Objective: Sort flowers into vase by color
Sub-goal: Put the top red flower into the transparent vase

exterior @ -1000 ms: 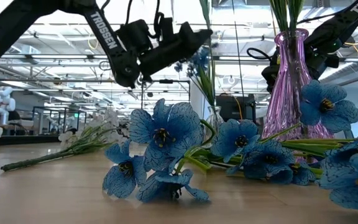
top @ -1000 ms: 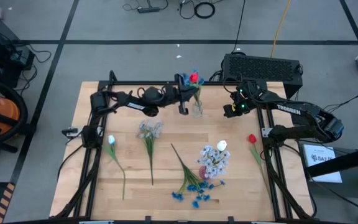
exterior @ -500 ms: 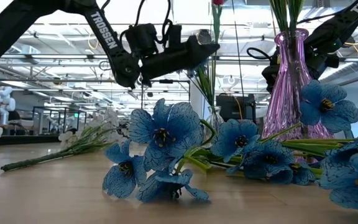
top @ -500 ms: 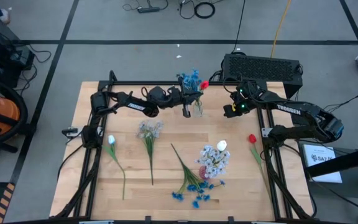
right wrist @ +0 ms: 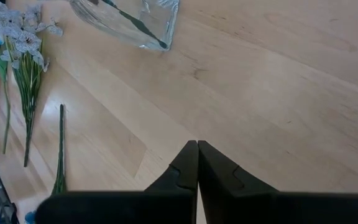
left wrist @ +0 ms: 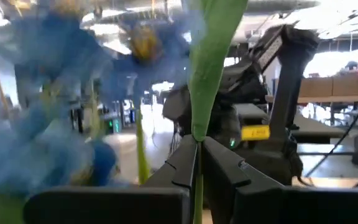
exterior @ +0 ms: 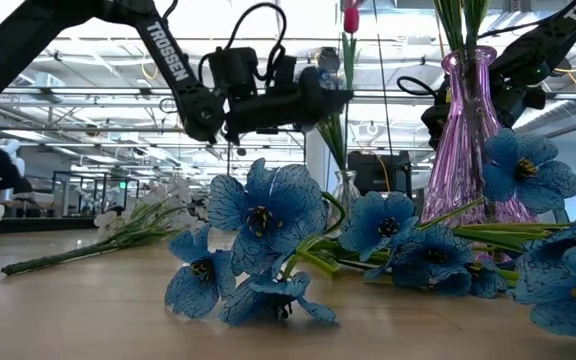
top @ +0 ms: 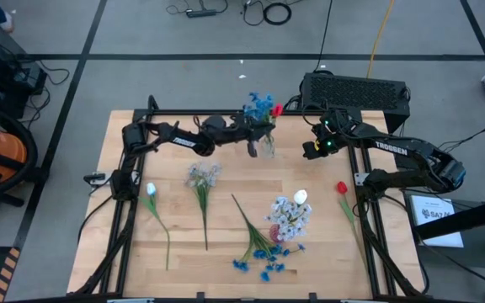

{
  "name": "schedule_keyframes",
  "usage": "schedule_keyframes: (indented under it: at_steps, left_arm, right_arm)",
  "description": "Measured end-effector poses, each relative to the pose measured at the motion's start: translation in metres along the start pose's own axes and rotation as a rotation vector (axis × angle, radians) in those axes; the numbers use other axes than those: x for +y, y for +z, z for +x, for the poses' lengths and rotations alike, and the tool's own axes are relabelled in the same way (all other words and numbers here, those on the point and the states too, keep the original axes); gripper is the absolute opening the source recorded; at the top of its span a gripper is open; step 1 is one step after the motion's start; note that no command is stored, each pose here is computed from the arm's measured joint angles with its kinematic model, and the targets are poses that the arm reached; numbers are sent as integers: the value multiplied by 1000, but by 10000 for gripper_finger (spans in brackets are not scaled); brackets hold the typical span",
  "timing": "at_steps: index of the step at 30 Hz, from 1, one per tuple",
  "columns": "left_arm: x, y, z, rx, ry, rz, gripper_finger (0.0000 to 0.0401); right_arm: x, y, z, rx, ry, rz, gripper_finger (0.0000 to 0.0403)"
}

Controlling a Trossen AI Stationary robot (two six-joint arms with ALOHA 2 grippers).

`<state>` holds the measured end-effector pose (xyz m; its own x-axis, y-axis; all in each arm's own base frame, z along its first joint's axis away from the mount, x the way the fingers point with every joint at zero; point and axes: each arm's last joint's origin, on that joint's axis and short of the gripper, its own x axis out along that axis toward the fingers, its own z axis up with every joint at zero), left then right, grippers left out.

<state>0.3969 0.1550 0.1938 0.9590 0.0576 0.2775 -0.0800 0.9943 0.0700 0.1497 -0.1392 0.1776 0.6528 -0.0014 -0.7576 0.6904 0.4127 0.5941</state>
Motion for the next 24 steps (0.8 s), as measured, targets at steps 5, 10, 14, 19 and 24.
schedule_keyframes:
  at_steps: [5, 10, 14, 19, 24]
  left_arm:
    - [5, -2, -2, 29, -8, -54, 27]
    - [6, -6, -2, 68, -11, -69, 27]
    - [6, -10, -3, 98, -28, -80, 28]
    - [6, -10, -3, 106, -24, -133, 38]
    - [8, -10, -4, 106, -16, -158, 62]
  right_arm:
    - [0, 0, 0, 0, 1, 8, 0]
    - [0, 0, 0, 0, 1, 9, 0]
    - [0, 0, 0, 1, 1, 11, 0]
    - [0, 0, 0, 2, 3, 19, 0]
    - [0, 0, 0, 2, 3, 19, 0]
